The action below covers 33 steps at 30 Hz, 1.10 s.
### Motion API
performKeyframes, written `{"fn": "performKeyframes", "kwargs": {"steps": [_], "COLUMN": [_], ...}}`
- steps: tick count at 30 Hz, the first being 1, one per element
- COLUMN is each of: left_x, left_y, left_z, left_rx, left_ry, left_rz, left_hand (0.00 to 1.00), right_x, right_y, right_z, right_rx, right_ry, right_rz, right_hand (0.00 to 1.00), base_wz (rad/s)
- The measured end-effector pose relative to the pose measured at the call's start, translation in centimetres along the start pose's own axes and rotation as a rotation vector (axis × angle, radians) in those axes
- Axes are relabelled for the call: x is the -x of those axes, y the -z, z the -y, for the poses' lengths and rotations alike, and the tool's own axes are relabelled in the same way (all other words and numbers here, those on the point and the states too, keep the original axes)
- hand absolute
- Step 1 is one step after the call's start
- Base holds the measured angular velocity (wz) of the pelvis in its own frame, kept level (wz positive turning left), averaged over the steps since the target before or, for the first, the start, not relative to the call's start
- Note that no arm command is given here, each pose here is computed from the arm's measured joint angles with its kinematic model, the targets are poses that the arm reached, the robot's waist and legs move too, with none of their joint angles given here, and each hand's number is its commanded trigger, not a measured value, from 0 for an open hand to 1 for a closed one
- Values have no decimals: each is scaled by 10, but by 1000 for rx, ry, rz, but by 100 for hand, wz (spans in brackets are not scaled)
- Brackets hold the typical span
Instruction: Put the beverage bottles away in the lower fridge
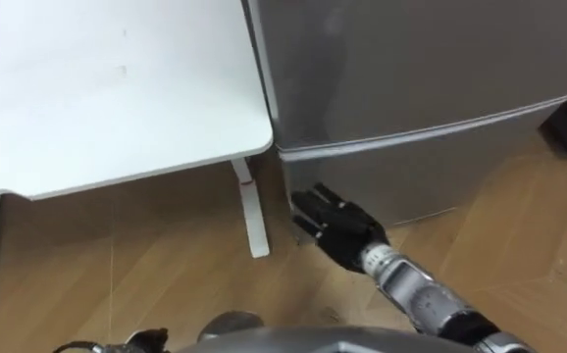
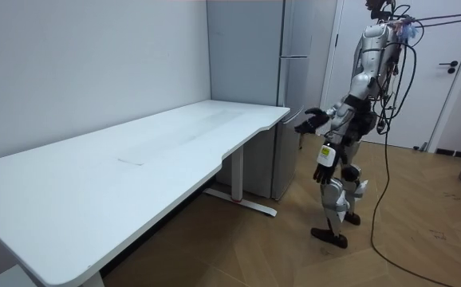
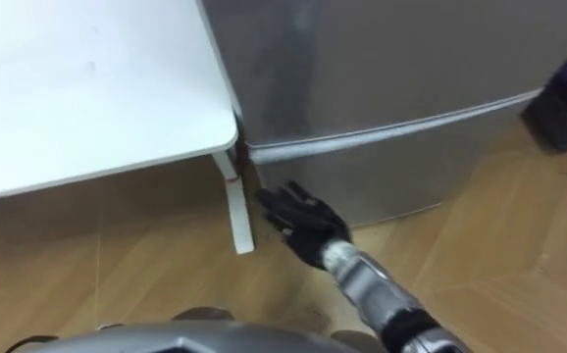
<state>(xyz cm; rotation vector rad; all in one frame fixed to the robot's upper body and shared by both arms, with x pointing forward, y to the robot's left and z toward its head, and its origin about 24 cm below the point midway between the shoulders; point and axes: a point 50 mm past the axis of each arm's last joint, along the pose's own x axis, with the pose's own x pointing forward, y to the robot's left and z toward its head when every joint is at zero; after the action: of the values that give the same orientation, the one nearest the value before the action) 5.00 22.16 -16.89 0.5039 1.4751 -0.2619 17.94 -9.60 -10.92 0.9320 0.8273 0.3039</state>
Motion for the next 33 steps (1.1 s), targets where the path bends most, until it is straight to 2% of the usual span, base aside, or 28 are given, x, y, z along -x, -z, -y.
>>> {"fn": "performKeyframes", "kwargs": {"steps": [9, 15, 20, 23, 25, 27, 30, 33], "left_x": [1, 2, 2, 2, 3, 3, 4, 4], "left_y": [-18, -22, -18, -5, 3, 9, 15, 25], "left_z": [-3, 1, -2, -12, -19, -20, -21, -17], "left_rx": [-30, -3, 85, 129, 187, 218, 253, 297], "left_ry": [-27, -16, -17, -46, -80, -102, -123, -124], "left_rz": [36, 58, 58, 44, 34, 21, 13, -5], "left_hand": [0, 0, 0, 0, 0, 0, 0, 0], "right_x": [-5, 0, 19, 39, 65, 86, 110, 123], "right_y": [-7, -13, -17, -13, -5, 1, 11, 23], "right_z": [-16, -8, 27, 62, 93, 111, 127, 135], "right_rx": [11, 37, 138, 243, 286, 286, 313, 356], "right_ry": [-66, -34, 119, 295, 456, 561, 666, 729], "right_rz": [-30, -35, -49, -125, -208, -257, -324, -410], "right_hand": [0, 0, 0, 0, 0, 0, 0, 0], "base_wz": [8, -2, 1, 2, 0, 0, 0, 0]}}
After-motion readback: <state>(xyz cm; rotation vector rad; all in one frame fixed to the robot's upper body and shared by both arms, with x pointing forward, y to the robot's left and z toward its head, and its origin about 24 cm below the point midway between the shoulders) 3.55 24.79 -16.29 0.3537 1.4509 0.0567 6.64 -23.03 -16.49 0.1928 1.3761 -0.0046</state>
